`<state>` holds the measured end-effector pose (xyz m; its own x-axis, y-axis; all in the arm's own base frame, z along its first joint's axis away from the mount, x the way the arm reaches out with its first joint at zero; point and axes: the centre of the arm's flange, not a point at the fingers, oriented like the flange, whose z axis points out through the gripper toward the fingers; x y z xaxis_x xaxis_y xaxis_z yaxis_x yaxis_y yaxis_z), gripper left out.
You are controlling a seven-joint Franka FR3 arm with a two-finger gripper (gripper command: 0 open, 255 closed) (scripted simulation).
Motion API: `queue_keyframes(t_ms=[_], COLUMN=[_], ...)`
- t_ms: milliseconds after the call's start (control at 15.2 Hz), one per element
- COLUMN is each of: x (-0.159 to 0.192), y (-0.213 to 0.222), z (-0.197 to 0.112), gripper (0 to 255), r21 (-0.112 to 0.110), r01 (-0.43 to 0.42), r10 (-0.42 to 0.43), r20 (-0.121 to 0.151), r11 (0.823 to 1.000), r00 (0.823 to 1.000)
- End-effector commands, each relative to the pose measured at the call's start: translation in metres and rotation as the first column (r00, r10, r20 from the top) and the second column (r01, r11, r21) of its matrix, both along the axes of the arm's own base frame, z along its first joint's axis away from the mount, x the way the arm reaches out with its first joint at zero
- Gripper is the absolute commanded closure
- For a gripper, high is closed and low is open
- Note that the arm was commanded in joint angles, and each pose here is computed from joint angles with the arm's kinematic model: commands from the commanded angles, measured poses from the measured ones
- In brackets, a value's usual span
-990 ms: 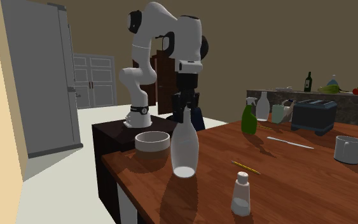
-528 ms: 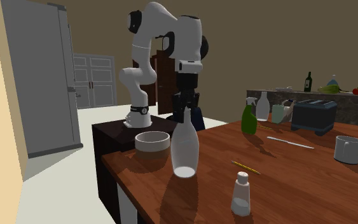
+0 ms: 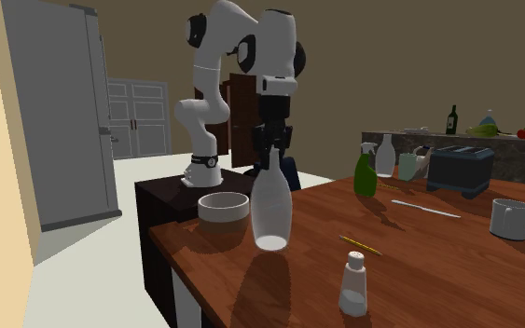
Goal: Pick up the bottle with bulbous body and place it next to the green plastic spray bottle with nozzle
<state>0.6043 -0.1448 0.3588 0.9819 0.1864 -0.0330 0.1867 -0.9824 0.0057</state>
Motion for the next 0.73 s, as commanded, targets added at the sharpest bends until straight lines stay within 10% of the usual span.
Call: queue_keyframes(t_ms=[0,660], x=[0.001,0.001], y=[0.0,0.0], z=[0.01,0.063], gripper=[255,255], r21=[0.0,0.0], r01=[0.0,0.0], r10=[0.0,0.0], r20=[0.0,0.0], r11=[1.0,1.0], r00=[1.0,1.0])
